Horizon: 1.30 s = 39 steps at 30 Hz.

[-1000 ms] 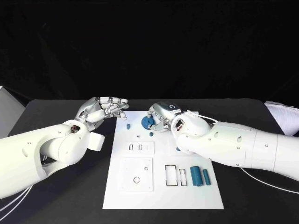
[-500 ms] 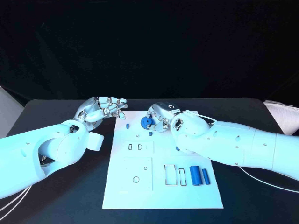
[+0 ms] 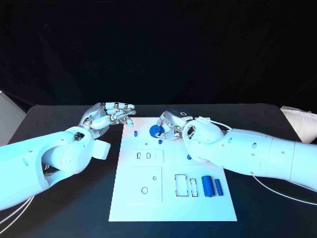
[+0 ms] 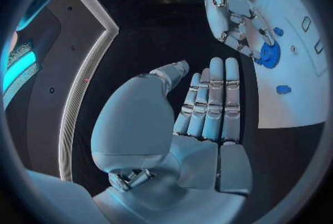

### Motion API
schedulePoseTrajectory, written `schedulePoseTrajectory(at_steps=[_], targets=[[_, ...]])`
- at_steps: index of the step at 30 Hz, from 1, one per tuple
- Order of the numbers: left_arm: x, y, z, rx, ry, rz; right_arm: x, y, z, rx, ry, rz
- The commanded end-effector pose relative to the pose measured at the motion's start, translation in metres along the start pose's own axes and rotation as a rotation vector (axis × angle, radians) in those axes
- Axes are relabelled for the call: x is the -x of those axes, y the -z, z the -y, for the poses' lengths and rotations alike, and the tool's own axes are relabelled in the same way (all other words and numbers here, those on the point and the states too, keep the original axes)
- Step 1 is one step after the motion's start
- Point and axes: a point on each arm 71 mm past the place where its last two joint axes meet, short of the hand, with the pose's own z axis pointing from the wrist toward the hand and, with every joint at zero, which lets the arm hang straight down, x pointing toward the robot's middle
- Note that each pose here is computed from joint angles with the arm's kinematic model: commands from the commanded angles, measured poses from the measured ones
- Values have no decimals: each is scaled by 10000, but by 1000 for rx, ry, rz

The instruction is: Assemble the parts on the task board

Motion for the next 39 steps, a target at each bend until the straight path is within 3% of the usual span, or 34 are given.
schedulePoseTrajectory(at_steps=[1, 10, 16, 25, 27, 31, 39], targets=[[-18, -7, 13, -8, 2, -13, -29, 6, 2, 2, -8, -38], [-16, -7, 13, -7, 2, -13, -37, 30, 46, -15, -28, -60], [-5, -3, 13, -7, 1, -10, -2, 90, 118, -28, -41, -38], [16, -1, 12, -7, -1, -5, 281, 274, 271, 47, -184, 151], [17, -1, 12, -7, -1, -5, 330, 307, 301, 55, -204, 173], [22, -6, 9, -7, -1, -5, 520, 444, 494, 58, -278, 222], [24, -11, 7, -10, -1, -7, 732, 702, 1041, 19, -366, 205]])
